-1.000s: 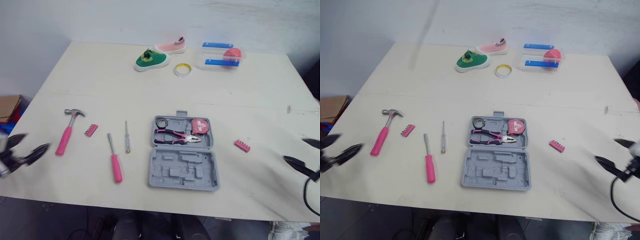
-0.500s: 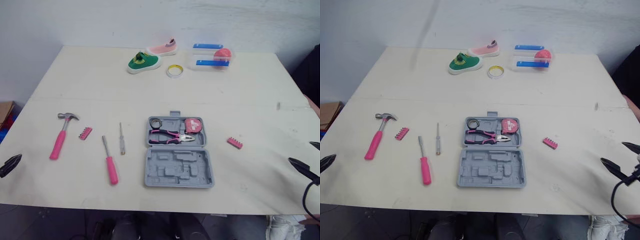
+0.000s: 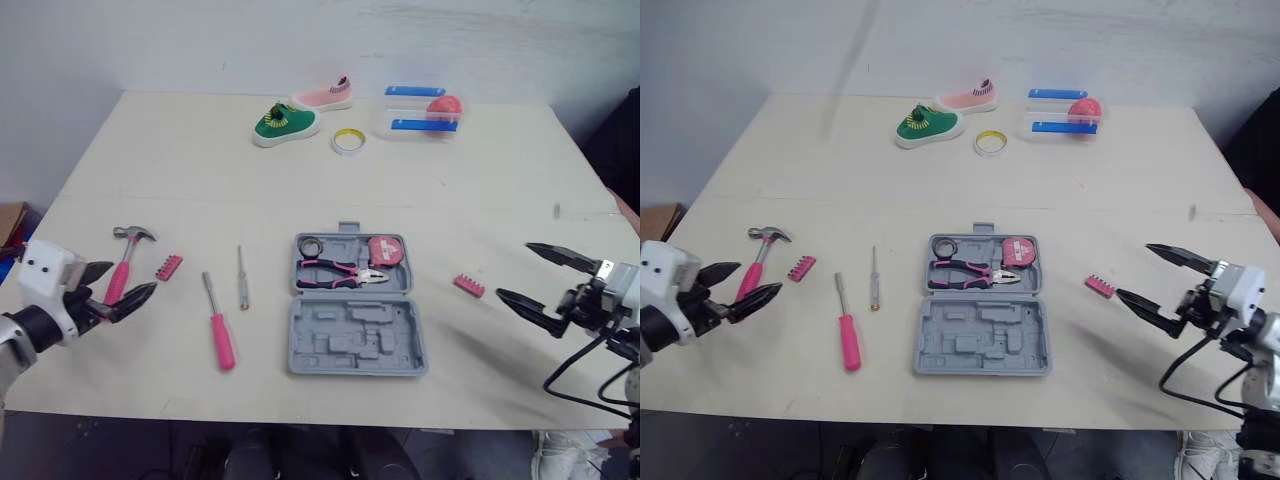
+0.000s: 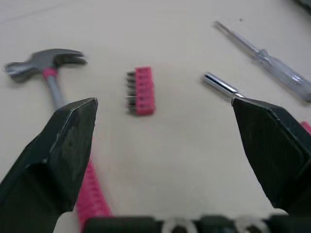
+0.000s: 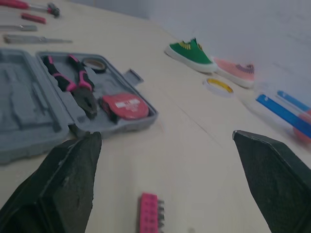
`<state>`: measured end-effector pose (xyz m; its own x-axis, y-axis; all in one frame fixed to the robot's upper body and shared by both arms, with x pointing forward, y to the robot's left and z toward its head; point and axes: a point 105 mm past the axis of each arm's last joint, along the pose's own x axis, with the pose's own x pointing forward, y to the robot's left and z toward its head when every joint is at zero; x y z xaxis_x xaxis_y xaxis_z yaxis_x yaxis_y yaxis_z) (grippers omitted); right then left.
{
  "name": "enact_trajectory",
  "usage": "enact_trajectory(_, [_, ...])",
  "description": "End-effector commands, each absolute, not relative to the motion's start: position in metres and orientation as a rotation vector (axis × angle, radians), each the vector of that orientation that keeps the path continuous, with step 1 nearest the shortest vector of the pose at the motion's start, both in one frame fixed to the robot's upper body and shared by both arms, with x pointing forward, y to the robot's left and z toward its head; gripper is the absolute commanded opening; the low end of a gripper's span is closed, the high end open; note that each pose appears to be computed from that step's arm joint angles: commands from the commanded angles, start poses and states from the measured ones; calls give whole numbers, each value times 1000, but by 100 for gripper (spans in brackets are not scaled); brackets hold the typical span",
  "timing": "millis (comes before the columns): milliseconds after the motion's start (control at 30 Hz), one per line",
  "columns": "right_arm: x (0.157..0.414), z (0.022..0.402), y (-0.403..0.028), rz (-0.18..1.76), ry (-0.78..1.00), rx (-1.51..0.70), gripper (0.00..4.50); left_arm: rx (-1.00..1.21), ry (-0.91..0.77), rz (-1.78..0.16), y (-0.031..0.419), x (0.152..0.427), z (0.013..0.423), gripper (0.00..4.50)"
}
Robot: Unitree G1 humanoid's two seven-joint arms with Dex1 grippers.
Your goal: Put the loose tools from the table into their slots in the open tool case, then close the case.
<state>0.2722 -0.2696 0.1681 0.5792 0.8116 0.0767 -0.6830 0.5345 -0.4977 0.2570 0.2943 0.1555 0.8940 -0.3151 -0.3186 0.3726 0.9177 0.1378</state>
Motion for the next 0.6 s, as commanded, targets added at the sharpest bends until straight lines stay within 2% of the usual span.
enact_trajectory(33, [272, 178, -252, 976, -370, -451, 450, 172, 268, -340, 267, 259, 160, 446])
enact_trajectory(333, [278, 178, -233, 1050, -378, -425, 450, 158, 298, -364, 187, 280, 146, 446])
enact_trajectory(600, [276, 184, -210, 1143, -413, -409, 450, 131, 341, -251, 159, 301, 129, 446])
